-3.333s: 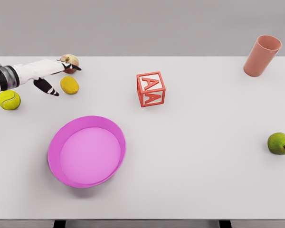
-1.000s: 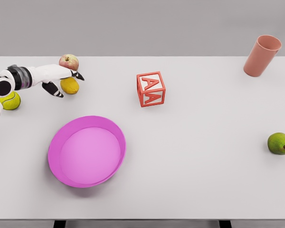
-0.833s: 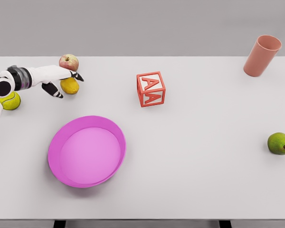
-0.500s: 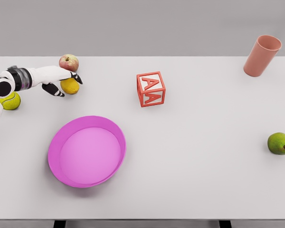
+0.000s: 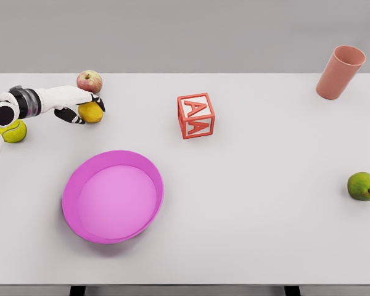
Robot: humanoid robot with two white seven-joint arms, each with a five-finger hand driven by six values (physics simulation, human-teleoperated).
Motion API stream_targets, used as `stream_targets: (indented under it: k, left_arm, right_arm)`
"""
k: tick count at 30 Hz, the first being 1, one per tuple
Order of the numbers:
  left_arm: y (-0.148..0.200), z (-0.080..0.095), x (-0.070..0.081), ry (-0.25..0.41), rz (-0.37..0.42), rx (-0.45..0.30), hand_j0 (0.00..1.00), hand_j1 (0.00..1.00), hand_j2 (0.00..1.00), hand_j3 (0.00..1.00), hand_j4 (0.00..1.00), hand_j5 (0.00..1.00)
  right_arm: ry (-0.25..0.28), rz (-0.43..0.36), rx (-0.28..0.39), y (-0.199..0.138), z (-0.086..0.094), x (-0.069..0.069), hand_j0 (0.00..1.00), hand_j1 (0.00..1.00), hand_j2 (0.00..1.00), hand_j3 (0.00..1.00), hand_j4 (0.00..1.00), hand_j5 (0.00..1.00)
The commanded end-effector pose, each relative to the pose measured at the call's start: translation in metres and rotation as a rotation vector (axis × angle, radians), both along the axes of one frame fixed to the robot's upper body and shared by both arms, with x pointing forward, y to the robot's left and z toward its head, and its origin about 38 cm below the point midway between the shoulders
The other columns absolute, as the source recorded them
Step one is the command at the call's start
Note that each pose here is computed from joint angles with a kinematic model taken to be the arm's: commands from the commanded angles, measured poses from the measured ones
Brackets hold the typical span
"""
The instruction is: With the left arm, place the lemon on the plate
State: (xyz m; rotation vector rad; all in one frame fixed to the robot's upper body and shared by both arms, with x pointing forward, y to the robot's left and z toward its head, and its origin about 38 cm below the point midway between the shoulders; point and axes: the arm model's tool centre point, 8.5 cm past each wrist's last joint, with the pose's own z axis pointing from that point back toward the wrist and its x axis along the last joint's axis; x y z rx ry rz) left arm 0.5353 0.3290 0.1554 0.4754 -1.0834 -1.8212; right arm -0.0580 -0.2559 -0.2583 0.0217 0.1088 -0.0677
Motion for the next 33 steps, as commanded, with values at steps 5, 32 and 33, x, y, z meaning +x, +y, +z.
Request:
stream_targets:
  k: [5,32,33]
  left_arm:
    - [0.001,0.002,0.000,-0.005,0.004,-0.008,0.55,0.55,0.55,0.55,0.55,0.55]
    - [-0.018,0.037,0.000,-0.120,-0.067,-0.018,0.46,0.46,0.46,0.46,0.46,0.46]
    - [-0.020,0.036,-0.001,-0.121,-0.072,-0.019,0.46,0.46,0.46,0.46,0.46,0.46]
  right_arm:
    - [0.001,0.000,0.001,0.000,0.000,0.000,1.00,1.00,1.00,1.00,1.00,1.00]
    - [0.001,0.000,0.001,0.000,0.000,0.000,1.00,1.00,1.00,1.00,1.00,1.00]
    - [-0.001,0.000,0.000,0.000,0.000,0.000,1.00,1.00,1.00,1.00,1.00,1.00]
